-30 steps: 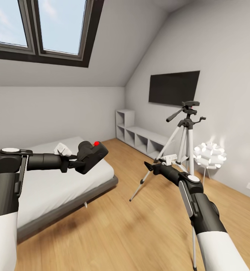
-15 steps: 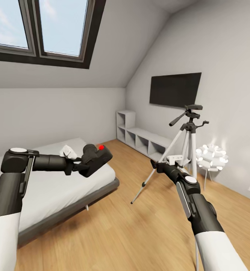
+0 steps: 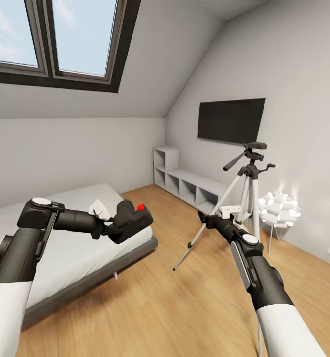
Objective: Attach the digital camera to the camera tripod in the bedroom.
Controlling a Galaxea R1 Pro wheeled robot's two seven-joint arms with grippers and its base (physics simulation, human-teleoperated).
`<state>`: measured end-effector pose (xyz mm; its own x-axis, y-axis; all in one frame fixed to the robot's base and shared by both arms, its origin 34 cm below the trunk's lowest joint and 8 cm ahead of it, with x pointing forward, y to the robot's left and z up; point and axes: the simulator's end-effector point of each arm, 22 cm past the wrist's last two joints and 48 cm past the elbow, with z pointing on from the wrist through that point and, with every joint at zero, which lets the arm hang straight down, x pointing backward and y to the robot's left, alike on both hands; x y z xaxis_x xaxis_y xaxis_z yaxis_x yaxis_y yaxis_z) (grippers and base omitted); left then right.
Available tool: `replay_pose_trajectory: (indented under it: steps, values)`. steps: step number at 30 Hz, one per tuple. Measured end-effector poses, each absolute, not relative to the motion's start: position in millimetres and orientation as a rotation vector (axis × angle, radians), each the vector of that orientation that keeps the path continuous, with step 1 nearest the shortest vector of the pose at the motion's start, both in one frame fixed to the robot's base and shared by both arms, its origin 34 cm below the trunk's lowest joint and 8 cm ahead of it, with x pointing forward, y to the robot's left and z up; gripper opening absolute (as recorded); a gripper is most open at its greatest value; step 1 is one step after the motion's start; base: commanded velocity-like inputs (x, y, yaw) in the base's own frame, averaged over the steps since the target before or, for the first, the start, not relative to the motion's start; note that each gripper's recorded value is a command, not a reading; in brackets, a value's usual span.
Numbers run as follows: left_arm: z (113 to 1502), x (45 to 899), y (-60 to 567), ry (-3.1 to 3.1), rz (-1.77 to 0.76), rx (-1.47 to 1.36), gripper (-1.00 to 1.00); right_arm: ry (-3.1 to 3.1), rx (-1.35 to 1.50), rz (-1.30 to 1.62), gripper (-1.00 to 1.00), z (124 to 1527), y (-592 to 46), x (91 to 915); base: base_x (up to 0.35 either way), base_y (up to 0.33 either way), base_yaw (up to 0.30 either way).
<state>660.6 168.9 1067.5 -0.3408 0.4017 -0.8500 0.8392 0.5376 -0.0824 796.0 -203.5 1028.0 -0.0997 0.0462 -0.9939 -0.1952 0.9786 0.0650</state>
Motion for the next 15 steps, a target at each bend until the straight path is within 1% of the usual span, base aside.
replay_pose_trajectory:
  steps: [15]
  values:
    - [1074, 680, 192, 2.013, -0.587, 0.955, -1.0, 1.658, -0.116, 0.204, 1.0, 1050, -202, 796, 0.0, 0.0, 0.0]
